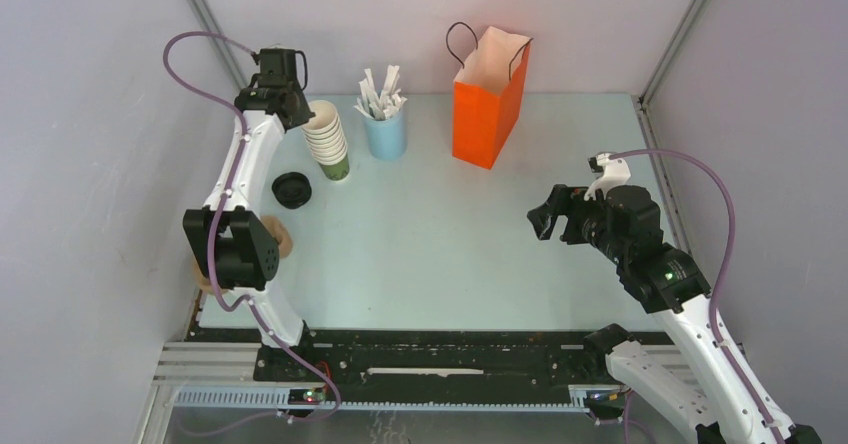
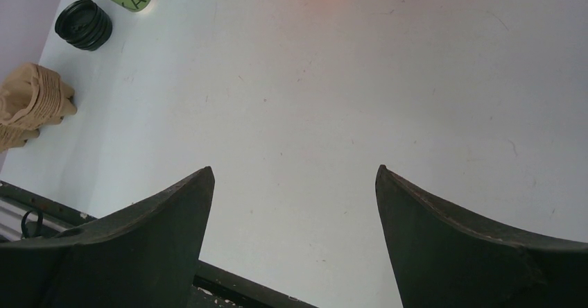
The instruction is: Pack the takeout coffee
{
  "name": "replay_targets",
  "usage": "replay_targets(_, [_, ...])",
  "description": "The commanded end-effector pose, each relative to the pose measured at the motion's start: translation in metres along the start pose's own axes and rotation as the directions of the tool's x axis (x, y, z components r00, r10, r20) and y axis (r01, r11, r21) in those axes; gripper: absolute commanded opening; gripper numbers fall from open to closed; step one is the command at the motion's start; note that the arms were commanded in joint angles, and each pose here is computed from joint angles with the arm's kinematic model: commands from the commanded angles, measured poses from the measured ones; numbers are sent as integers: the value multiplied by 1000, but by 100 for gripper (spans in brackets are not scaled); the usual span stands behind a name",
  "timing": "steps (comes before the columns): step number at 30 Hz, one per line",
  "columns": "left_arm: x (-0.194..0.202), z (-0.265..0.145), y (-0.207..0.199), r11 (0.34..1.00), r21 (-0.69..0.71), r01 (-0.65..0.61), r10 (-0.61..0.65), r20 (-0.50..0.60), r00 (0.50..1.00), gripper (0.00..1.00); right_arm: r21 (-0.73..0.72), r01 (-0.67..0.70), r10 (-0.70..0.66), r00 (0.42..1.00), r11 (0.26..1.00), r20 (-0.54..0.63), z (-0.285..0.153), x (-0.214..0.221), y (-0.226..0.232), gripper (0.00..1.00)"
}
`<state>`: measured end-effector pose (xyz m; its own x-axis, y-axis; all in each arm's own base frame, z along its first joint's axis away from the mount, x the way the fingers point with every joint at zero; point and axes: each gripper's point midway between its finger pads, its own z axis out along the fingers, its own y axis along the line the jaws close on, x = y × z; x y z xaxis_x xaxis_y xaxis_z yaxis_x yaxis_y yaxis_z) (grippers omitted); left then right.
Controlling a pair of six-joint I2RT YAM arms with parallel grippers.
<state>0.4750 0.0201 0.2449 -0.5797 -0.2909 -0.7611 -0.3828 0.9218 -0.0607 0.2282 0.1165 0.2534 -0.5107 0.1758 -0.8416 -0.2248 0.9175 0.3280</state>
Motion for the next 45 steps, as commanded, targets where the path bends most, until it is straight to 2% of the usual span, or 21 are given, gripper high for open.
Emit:
replay_targets(1, [-16, -10, 3, 1000, 9, 5, -6, 48, 999, 0, -24, -9, 10, 999, 1000, 47, -3, -15, 8, 95])
replay_targets(19, [-42, -43, 4, 993, 83, 78, -89, 132, 987, 0, -12, -3, 4, 999, 1000, 49, -3, -16, 6, 95])
replay_targets(21, [-49, -46, 15, 991, 81, 105, -116, 144, 983, 0, -14, -3, 4, 999, 1000, 50, -3, -16, 7, 95])
replay_targets(23, [-62, -63, 16, 986, 113, 120, -138, 168, 976, 0, -16, -3, 4, 999, 1000, 53, -3, -17, 7, 95])
replay_targets(28, [-87, -144, 20, 979, 174, 102, -153, 306, 940, 0, -17, 1, 0, 997, 1000, 75, -8, -20, 7, 95])
replay_targets(31, [-60, -186, -10, 974, 226, 6, -82, 327, 941, 0, -3, 2, -2, 997, 1000, 77, -9, -20, 4, 96])
replay_targets(37, [45, -216, -58, 924, 371, -89, -14, 267, 964, 0, -9, 9, -8, 997, 1000, 73, -8, -19, 5, 95])
replay_targets(41, [128, -228, -117, 821, 556, -126, 31, 178, 984, 0, -4, 15, -15, 997, 1000, 75, -9, -19, 4, 95])
replay_targets(45, [202, -228, -172, 770, 602, -212, 172, 125, 977, 0, -4, 16, -16, 996, 1000, 88, -11, -19, 2, 95])
